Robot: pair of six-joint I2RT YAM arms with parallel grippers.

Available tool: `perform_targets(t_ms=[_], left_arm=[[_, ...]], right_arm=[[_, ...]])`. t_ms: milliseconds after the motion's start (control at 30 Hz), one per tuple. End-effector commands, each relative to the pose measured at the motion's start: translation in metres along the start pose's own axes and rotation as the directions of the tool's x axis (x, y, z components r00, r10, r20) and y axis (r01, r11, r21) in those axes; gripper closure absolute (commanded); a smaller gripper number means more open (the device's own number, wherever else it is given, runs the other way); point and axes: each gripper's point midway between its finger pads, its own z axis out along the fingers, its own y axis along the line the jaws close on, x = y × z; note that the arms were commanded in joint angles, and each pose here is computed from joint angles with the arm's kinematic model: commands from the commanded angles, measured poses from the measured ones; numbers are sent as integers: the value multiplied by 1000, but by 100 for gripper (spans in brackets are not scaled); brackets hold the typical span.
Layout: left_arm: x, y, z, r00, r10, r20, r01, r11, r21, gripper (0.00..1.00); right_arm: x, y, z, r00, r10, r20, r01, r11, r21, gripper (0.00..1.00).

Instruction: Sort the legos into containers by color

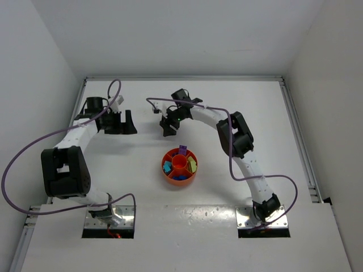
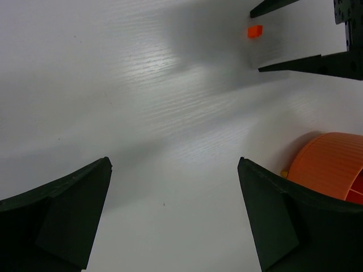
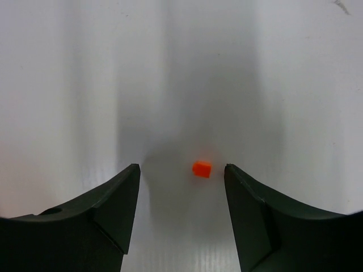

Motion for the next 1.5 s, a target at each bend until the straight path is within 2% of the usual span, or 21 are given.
perform_targets(t_ms=[0, 200, 500, 667, 733, 833, 1200, 1233, 1367, 1467], left_arm=[[-18, -2, -10, 998, 41, 49, -42, 999, 8, 0], [-16, 3, -9, 998, 39, 44, -40, 999, 3, 0], [-15, 2, -7, 999, 35, 37, -35, 999, 13, 0], [-15, 2, -7, 999, 35, 37, -35, 999, 13, 0], [-15, 3, -7, 998, 44, 37, -44, 999, 13, 0], [-15, 3, -7, 998, 44, 37, -45, 999, 13, 0], [-23, 1, -17, 994, 72, 83, -71, 997, -14, 0], [-19, 1, -15, 995, 67, 74, -66, 998, -13, 0], [-24, -1, -23, 991, 86, 104, -83, 996, -29, 0], [-30, 1, -28, 986, 96, 134, -89, 995, -55, 0]], right_arm=[[-3, -9, 9, 1000, -13, 5, 13, 1000, 18, 40], [-6, -12, 10, 1000, -10, 11, 10, 1000, 23, 50], [-4, -12, 12, 1000, -5, 6, 4, 1000, 19, 73], [-2, -9, 10, 1000, -12, 4, 12, 1000, 17, 89], [-10, -6, 2, 1000, -22, 19, 22, 1000, 18, 92], [-21, 1, -8, 999, -5, 44, 4, 1000, 18, 93], [-129, 17, -111, 977, -46, 208, 27, 995, 96, 95], [-144, 23, -128, 972, -63, 228, 37, 993, 112, 95], [-160, 57, -162, 966, -46, 256, 28, 997, 74, 97], [-152, 93, -177, 969, -21, 248, 26, 1000, -15, 97]])
